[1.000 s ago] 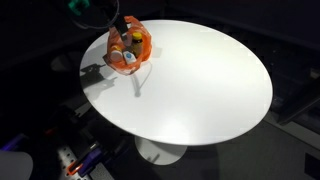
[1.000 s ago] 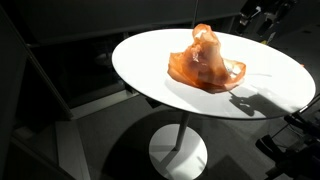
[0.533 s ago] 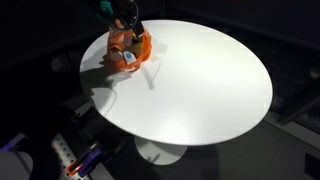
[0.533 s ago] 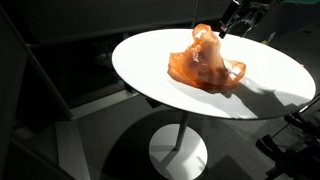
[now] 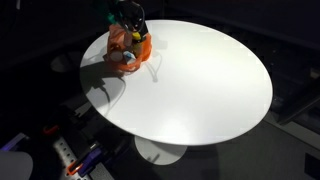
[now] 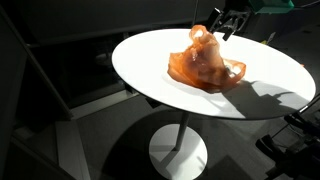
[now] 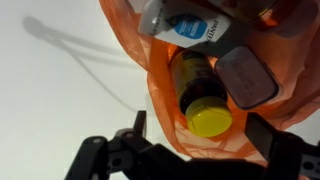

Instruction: Put the black and yellow bottle on the table

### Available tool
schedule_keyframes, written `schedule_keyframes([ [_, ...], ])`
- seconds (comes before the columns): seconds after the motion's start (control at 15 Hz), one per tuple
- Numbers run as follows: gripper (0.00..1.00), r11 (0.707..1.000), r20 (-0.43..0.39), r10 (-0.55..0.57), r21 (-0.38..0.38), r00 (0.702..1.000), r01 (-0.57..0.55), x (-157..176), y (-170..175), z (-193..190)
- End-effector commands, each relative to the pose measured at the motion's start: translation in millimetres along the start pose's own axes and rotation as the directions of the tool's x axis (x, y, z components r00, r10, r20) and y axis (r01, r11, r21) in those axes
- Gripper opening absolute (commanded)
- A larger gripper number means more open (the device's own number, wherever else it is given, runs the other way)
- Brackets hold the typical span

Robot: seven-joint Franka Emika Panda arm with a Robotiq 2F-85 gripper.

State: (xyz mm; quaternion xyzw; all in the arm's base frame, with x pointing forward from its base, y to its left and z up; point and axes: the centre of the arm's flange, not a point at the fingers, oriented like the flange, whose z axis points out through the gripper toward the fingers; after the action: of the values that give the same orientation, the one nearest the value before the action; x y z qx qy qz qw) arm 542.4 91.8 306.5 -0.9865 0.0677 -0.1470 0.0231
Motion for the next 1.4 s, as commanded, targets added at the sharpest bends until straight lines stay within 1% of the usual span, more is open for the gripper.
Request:
schedule_keyframes([
  [0.0,0.93,1.000,-0.021,0.002,0.001,1.000,-0.002,14,-13,8],
  [0.07,0.75,1.000,-0.021,-0.002,0.001,1.000,0.002,15,-14,8],
  [0.33,0.40,1.000,-0.018,0.003,-0.007,1.000,-0.003,18,-14,8],
  [0.4,0.34,1.000,-0.018,0.005,-0.008,1.000,-0.005,19,-14,7],
  [0.47,0.25,1.000,-0.018,0.010,-0.009,1.000,-0.010,20,-13,3],
  [0.53,0.20,1.000,-0.017,0.017,-0.007,1.000,-0.017,21,-12,-1],
  [1.0,0.20,0.997,-0.019,0.079,0.009,0.997,-0.079,33,3,-52],
  [1.2,0.20,0.992,-0.047,0.123,-0.014,0.991,-0.124,43,27,-73],
  [1.33,0.20,0.985,-0.070,0.164,-0.041,0.984,-0.167,48,51,-81],
])
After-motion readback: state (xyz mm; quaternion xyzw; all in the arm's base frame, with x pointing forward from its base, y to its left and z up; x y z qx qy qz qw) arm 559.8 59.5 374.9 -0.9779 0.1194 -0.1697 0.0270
